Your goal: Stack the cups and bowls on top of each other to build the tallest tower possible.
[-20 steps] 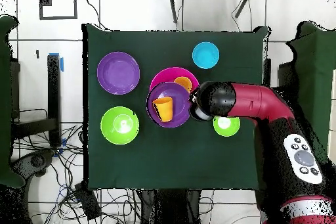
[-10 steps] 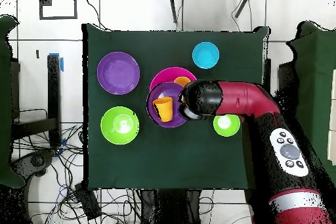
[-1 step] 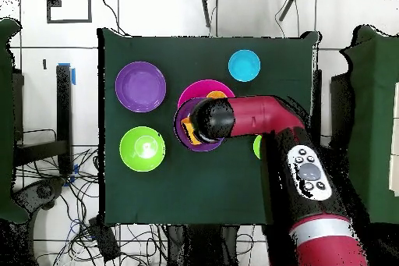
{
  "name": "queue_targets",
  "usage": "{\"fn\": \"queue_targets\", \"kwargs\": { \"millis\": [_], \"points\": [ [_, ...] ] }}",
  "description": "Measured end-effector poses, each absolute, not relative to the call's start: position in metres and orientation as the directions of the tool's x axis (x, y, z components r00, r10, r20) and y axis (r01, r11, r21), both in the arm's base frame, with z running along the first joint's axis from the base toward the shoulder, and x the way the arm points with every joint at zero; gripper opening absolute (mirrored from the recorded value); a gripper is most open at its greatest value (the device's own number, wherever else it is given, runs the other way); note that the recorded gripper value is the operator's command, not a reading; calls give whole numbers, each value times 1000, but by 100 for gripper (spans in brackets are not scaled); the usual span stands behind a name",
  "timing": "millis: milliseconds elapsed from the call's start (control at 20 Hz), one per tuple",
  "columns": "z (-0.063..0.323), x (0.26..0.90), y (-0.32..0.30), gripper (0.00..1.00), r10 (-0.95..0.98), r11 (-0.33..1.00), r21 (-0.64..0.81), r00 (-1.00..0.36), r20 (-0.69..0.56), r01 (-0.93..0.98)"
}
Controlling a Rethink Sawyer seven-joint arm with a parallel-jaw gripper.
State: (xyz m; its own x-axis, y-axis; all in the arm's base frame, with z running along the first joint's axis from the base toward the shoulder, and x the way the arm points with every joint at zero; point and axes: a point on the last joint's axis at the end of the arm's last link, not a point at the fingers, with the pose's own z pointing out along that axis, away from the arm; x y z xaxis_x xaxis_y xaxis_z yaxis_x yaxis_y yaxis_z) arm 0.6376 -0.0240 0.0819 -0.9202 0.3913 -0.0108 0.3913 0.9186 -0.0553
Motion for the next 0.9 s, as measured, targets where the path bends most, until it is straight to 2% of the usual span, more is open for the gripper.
{"fn": "queue_targets", "kwargs": {
  "millis": [250, 650, 900],
  "points": [
    [76, 636, -1, 100, 321, 943, -75, -945, -62, 326],
    [41, 598, 21, 100, 67, 961, -258, -988, -140, 102],
    [41, 593, 17, 100, 30, 949, -307, -987, -156, 77]
  ]
}}
